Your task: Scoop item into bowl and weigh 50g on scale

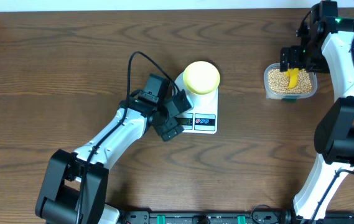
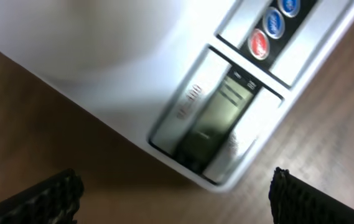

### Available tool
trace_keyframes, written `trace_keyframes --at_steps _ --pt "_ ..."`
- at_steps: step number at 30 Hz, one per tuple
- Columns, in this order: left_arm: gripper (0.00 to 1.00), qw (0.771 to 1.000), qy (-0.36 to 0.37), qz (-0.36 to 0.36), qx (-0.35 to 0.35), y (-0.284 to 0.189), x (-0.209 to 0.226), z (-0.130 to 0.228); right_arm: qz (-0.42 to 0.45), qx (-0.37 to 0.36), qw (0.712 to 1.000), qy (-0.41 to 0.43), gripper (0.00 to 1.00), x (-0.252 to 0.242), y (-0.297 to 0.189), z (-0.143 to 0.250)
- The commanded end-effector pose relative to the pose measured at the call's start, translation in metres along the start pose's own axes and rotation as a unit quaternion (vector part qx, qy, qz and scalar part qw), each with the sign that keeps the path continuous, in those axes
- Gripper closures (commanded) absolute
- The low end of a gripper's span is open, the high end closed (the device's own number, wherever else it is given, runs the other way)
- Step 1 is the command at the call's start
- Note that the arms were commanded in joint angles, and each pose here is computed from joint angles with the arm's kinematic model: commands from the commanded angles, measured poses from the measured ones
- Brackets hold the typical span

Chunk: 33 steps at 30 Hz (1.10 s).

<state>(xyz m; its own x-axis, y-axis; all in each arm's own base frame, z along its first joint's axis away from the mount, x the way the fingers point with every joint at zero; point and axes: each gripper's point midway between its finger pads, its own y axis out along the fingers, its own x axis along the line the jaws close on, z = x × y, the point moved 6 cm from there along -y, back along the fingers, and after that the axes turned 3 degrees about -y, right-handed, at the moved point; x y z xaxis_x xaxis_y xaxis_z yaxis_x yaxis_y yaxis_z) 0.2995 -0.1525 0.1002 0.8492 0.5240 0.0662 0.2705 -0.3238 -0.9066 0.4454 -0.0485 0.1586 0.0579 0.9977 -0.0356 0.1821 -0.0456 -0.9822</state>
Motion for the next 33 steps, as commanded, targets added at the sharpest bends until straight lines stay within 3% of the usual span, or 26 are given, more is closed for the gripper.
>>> trace_keyframes --at_steps 1,33 --pt "0.02 1.0 -0.002 -0.011 0.007 0.004 0.003 0.002 0.002 0.006 1.0 0.002 0.01 -0.001 0.004 0.002" --pt "0.02 1.0 -0.002 -0.013 0.009 0.004 0.003 0.002 -0.015 -0.027 1.0 0.003 0.01 0.002 0.003 -0.01"
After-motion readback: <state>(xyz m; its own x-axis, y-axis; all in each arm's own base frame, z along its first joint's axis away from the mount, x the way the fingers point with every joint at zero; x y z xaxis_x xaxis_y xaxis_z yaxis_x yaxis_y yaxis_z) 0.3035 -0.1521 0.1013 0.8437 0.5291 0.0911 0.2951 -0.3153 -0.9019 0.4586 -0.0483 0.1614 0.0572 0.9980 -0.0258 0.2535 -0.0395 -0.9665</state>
